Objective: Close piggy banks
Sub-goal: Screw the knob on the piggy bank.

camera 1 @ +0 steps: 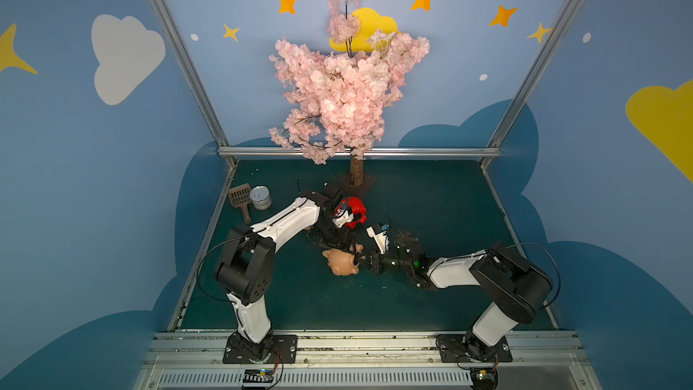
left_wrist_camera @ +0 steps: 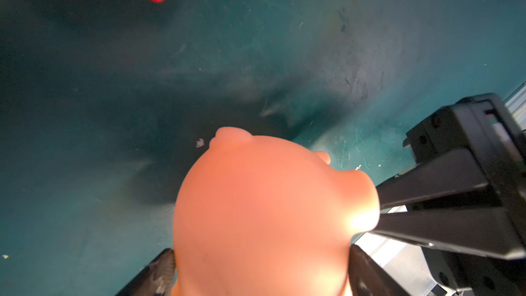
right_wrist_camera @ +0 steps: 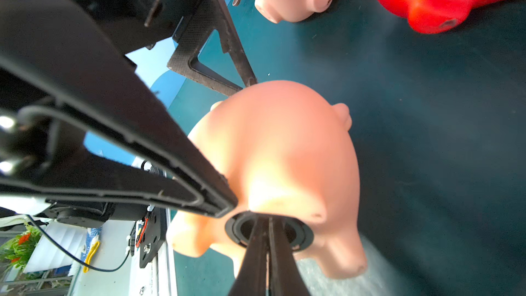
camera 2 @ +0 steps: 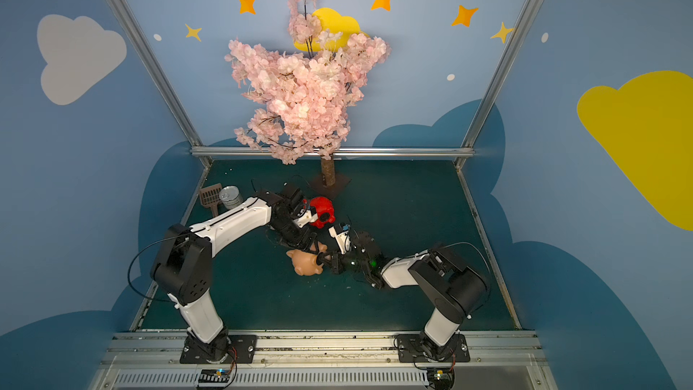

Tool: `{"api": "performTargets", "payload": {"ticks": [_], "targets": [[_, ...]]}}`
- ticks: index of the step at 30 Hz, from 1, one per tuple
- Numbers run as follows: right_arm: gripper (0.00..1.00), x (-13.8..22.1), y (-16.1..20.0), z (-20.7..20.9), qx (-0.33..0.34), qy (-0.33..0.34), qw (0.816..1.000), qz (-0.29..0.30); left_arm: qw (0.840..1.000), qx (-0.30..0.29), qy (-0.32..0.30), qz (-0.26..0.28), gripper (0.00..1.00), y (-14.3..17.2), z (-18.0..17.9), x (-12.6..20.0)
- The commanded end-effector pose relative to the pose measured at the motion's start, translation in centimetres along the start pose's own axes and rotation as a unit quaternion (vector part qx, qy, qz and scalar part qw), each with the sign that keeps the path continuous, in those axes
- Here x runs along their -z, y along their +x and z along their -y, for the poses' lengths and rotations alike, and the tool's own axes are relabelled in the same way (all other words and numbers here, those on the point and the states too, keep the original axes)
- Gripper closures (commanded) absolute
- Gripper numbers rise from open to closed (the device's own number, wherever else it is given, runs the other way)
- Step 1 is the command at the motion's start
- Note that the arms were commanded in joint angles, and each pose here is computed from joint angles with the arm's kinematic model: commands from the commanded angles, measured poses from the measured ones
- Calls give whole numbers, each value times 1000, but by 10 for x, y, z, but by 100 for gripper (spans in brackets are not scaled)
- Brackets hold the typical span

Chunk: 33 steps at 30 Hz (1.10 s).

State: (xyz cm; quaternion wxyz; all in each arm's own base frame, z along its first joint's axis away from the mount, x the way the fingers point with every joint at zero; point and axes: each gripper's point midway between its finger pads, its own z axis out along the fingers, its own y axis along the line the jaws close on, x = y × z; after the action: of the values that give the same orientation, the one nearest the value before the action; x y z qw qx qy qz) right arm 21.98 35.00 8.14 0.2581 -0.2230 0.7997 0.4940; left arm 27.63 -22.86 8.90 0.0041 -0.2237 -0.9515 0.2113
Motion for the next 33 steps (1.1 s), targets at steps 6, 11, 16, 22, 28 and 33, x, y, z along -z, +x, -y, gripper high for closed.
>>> {"api": "performTargets", "payload": {"ticks": [6, 11, 16, 22, 28, 33], "targets": [[97, -6, -5, -2, -54, -4, 999, -4, 1000, -2, -2, -26, 11, 13, 2, -13], [99, -7, -4, -2, -66, -4, 998, -7, 1000, -2, -10, -25, 12, 13, 0, -13], [100, -8, -6, -3, -89, -3, 996, -10, 1000, -5, -13, -20, 12, 12, 0, -12], [100, -9, -4, 0, -136, 3, 991, -14, 1000, -6, -15, -15, 12, 11, 1, -11], [100, -10, -3, 2, -173, 8, 985, -19, 1000, -8, -16, -8, 12, 10, 2, -11], [100, -9, 3, 4, -199, 16, 979, -32, 1000, -11, -20, -3, 12, 10, 3, -12]]}}
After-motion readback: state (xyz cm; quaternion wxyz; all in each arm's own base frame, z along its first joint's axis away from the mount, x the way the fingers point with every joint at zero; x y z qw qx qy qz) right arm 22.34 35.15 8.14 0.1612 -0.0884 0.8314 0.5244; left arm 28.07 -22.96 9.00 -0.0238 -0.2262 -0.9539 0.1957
